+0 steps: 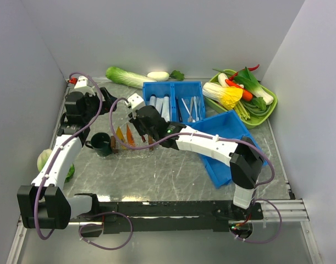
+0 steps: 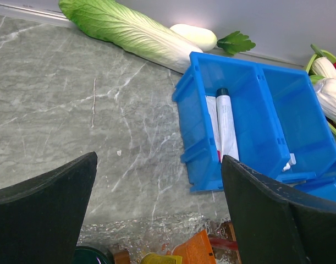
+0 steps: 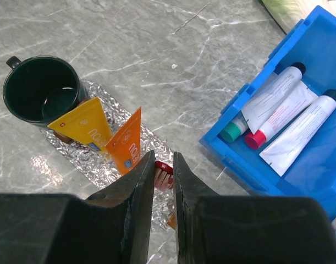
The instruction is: Prepare toiletry sets of a toothbrush and toothpaste on the tray
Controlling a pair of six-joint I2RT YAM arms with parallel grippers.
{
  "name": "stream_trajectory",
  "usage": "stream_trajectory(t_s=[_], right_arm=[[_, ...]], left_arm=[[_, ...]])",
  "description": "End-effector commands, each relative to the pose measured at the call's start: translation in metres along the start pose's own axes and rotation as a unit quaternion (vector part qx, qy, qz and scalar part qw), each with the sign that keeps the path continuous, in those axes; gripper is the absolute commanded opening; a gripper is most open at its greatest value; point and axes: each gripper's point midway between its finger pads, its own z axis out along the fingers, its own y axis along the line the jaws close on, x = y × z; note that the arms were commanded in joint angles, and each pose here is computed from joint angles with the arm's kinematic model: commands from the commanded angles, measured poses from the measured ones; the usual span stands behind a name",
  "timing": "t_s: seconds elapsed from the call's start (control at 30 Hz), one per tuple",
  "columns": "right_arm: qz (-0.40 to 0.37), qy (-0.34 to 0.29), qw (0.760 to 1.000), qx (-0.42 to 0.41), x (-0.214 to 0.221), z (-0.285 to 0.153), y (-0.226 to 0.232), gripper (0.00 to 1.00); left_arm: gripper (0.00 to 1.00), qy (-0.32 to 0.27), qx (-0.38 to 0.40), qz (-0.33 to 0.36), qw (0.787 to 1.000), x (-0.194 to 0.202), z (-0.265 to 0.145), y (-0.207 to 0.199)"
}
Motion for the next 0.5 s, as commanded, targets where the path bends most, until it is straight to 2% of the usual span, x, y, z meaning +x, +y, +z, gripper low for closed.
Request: stream_trajectory(t_s=[0.0,0.47], right_arm=[[0.027,-0.013,1.0,0.002,-0.011,0.0,0.005,0.0],[0.05,-0.027,0.998,0.007,-0.023,-0.006,0.002,0.0]], left_arm=[[0.99,-0.032,0.014,0.011,0.999,-0.026,-0.001,-0.011],[0.99,-0.03,0.015,0.01,0.999,-0.024,0.0,-0.011]])
